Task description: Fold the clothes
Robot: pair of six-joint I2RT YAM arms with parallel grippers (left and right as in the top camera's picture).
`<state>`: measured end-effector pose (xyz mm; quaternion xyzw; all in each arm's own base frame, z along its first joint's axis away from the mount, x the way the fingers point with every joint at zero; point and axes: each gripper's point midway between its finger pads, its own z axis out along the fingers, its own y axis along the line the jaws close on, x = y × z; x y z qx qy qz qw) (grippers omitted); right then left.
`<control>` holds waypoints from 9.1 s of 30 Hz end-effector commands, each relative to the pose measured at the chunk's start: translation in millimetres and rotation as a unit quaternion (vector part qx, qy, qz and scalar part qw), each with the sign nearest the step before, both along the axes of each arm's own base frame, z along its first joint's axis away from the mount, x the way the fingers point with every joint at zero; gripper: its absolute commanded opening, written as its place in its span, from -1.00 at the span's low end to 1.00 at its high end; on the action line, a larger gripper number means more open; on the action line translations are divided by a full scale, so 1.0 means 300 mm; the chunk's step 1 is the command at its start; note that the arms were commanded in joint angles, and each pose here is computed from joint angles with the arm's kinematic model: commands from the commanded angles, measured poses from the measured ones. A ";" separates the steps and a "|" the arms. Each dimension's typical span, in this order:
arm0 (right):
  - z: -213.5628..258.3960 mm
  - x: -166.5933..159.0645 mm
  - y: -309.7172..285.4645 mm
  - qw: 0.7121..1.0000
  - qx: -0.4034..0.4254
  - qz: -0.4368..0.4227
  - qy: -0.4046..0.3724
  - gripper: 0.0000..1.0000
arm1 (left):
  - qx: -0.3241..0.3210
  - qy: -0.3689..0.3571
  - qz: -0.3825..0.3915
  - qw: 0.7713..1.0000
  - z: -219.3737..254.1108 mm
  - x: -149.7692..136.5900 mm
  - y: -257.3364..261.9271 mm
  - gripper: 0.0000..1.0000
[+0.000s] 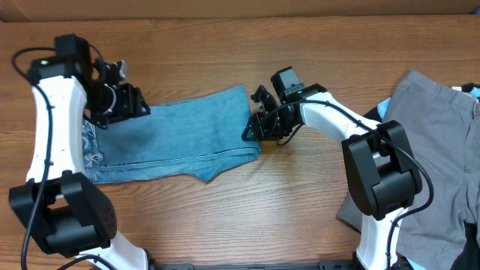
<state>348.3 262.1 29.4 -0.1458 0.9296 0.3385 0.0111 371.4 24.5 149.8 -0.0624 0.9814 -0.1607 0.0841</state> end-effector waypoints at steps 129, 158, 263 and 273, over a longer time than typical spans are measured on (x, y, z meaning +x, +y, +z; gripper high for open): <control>0.283 0.047 -0.272 0.966 -0.022 -0.257 0.033 -0.44 | 0.193 0.062 0.026 0.979 -0.167 0.114 -0.359 -0.91; 0.418 0.003 0.021 0.985 0.109 -0.012 -0.131 0.32 | 0.064 0.055 0.038 0.996 -0.015 0.191 -0.141 0.14; 0.041 -0.106 0.213 0.992 0.002 -0.122 0.036 -0.81 | -0.075 0.155 -0.104 0.980 -0.468 0.150 -0.129 -0.74; -0.074 -0.040 0.022 0.960 -0.084 -0.251 0.095 -0.77 | -0.166 0.198 -0.170 0.951 -0.376 0.033 -0.289 -0.39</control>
